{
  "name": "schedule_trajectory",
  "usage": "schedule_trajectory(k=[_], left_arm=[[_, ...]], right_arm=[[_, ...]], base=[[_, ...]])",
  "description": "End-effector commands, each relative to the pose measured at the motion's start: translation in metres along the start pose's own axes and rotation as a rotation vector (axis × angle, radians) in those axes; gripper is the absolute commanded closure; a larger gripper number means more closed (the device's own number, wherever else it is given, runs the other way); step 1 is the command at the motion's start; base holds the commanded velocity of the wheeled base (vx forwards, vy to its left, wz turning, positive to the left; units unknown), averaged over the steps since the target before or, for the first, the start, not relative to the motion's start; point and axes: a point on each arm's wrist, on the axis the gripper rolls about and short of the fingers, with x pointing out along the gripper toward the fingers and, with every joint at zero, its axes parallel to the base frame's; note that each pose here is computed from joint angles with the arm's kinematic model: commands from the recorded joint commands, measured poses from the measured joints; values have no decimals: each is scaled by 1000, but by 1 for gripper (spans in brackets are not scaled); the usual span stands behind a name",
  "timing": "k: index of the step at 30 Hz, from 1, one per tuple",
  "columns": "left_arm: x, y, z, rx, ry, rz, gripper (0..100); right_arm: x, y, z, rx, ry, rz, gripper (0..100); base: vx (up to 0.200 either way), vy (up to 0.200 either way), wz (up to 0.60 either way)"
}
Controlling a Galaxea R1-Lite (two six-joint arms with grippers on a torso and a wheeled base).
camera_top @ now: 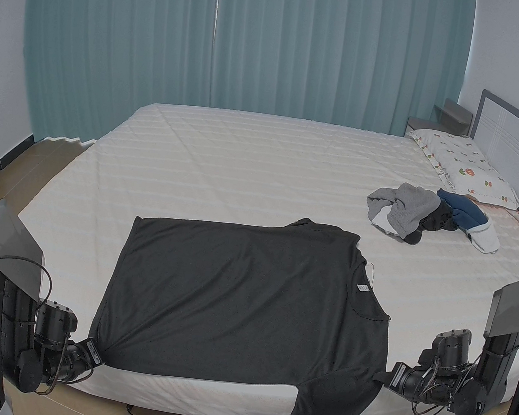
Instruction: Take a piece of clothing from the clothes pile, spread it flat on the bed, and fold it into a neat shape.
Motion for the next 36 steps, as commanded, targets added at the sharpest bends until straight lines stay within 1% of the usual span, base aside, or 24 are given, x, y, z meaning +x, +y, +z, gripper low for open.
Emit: schedule_trajectory(k=[1, 6, 13, 18, 21, 22, 26, 28, 36], left_arm=[[-2, 2, -2, 0, 11, 10, 100], [-2, 2, -2, 0, 12, 11, 100], [-2, 2, -2, 3, 13, 10, 100], [-2, 2, -3, 4, 13, 9, 100], [-3, 2, -5, 11, 31, 19, 100], [-3, 2, -5, 12, 32, 20, 100], [-4, 2, -5, 14, 35, 21, 100], [-4, 3, -6, 31, 48, 32, 100], [-4, 2, -6, 33, 47, 28, 100]], right_arm=[[-2, -2, -4, -3, 11, -22, 100], [-8, -5, -7, -9, 18, -39, 100], [-17, -10, -12, -60, 21, -82, 100], [-19, -11, -12, -74, 14, -101, 100], [-24, -15, -14, -117, 13, -137, 100], [-24, -16, -14, -119, 9, -142, 100], [-25, -18, -14, -124, 12, -153, 100], [-27, -20, -17, -136, 27, -163, 100], [-26, -20, -16, -144, 24, -162, 100]], base=[[0, 0, 0], [0, 0, 0], [0, 0, 0], [0, 0, 0], [0, 0, 0], [0, 0, 0], [0, 0, 0], [0, 0, 0], [0, 0, 0]])
